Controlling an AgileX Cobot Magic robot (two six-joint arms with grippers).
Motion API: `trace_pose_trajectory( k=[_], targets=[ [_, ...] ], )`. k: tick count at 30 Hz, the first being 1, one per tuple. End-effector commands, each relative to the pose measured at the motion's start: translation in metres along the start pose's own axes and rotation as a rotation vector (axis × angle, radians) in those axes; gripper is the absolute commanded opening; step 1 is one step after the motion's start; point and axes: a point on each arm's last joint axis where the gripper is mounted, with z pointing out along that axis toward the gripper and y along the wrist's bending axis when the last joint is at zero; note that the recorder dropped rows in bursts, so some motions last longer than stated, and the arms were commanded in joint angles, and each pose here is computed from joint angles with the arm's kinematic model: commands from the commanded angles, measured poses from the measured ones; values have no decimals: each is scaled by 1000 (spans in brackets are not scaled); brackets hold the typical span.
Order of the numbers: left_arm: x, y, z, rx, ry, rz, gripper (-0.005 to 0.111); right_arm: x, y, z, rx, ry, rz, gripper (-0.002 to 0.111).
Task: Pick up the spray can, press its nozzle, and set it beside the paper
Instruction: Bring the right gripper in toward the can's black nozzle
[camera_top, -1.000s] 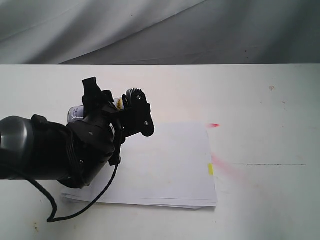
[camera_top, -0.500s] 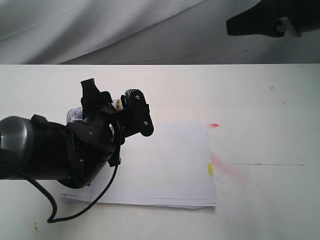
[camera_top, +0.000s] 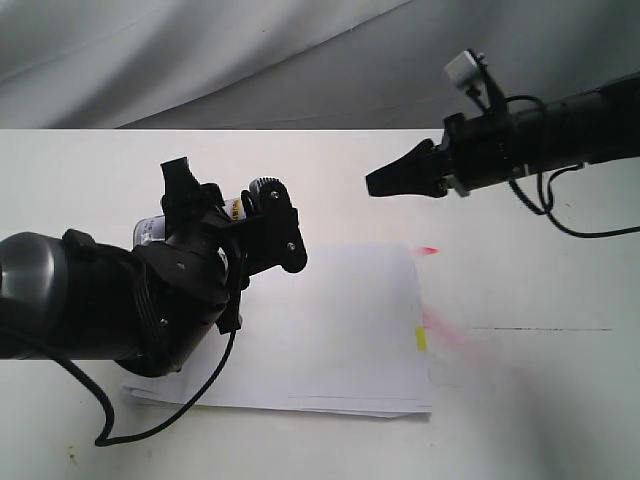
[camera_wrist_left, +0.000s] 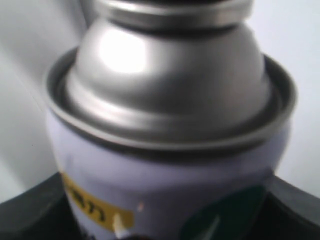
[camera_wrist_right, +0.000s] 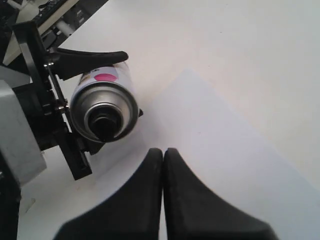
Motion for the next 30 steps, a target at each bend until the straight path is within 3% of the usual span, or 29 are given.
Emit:
trace_pose_trajectory(
  k=[1,17,30],
  targets=[
    [0,4,-2,-33,-1,-2,0,-7,11,23,-7,-25,-48,0],
    [0,4,-2,-33,-1,-1,0,0,28,45,-49,84,-201,0],
    [0,4,-2,-33,-1,-1,0,-7,29,52,-9,15,-267,0]
  ],
)
